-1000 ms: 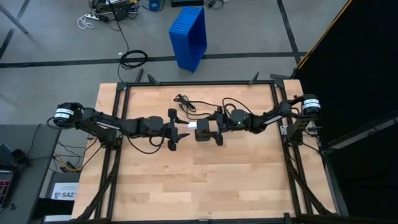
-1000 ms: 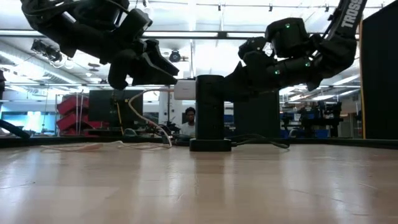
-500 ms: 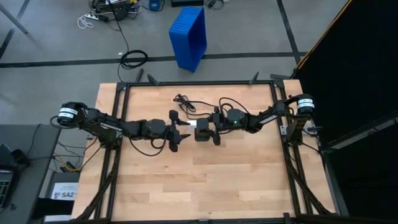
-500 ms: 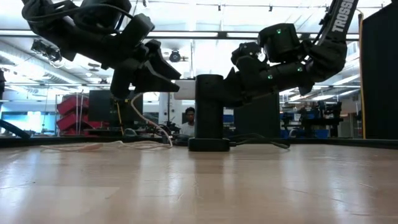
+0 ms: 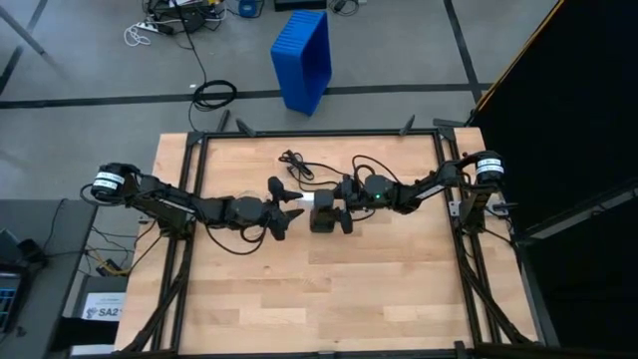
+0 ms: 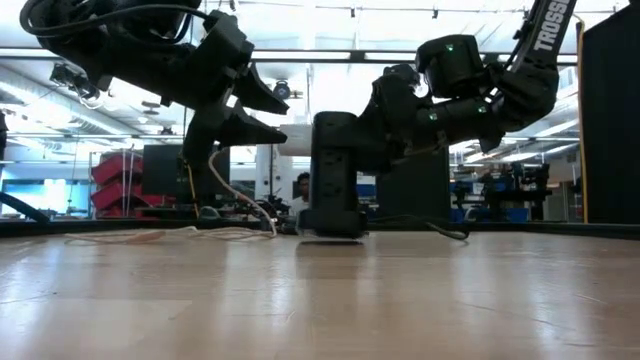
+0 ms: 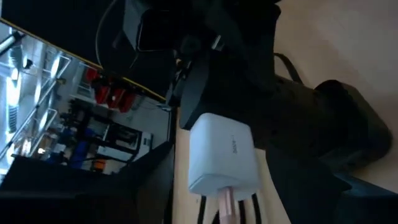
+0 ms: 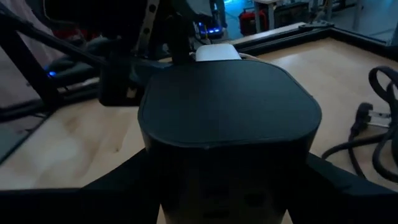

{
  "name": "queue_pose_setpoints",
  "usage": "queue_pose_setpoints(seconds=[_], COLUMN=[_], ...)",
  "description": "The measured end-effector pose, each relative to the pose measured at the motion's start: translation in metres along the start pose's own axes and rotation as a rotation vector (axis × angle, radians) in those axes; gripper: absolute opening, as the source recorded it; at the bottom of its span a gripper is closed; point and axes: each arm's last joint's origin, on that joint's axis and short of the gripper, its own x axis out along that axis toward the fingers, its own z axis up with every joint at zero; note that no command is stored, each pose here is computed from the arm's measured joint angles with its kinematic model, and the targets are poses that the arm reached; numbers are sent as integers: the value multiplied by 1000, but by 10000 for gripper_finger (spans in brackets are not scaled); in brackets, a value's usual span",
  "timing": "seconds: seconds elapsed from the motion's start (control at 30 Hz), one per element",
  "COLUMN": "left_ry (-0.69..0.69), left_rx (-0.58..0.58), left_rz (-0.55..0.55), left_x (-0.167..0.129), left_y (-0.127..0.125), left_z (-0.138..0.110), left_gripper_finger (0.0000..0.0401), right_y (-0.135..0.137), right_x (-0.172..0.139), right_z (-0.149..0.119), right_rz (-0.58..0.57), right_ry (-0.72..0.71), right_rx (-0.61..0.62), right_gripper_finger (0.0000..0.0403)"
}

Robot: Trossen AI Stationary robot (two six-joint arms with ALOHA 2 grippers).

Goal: Plug in charger
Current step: Remove the charger adapter from the black outlet

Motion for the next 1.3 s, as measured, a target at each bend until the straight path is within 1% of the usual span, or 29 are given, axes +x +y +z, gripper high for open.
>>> queue_pose_setpoints(seconds=[0.2,0.37,0.5,0.6,0.77,1.07,1.3], left_ry=[5,42,25,7,14,84,87], left_rx=[44,67,94,121,141,136,125], left_rz=[5,30,51,70,82,141,150], left_x=[2,6,9,12,16,12,10], left_y=[-3,-6,-8,-10,-16,-18,-20], left_z=[0,-2,-1,1,-1,3,7], left_gripper_finger=[238,237,231,211,157,155,155], right_y=[3,4,5,7,7,7,5], right_x=[5,6,6,6,7,7,4], right_z=[8,8,9,9,7,10,9], right_rz=[43,47,53,59,59,61,78], right_ry=[-18,-13,-15,-17,-2,-13,8], right_rx=[18,43,59,63,82,79,77], right_gripper_finger=[226,226,226,226,226,226,226])
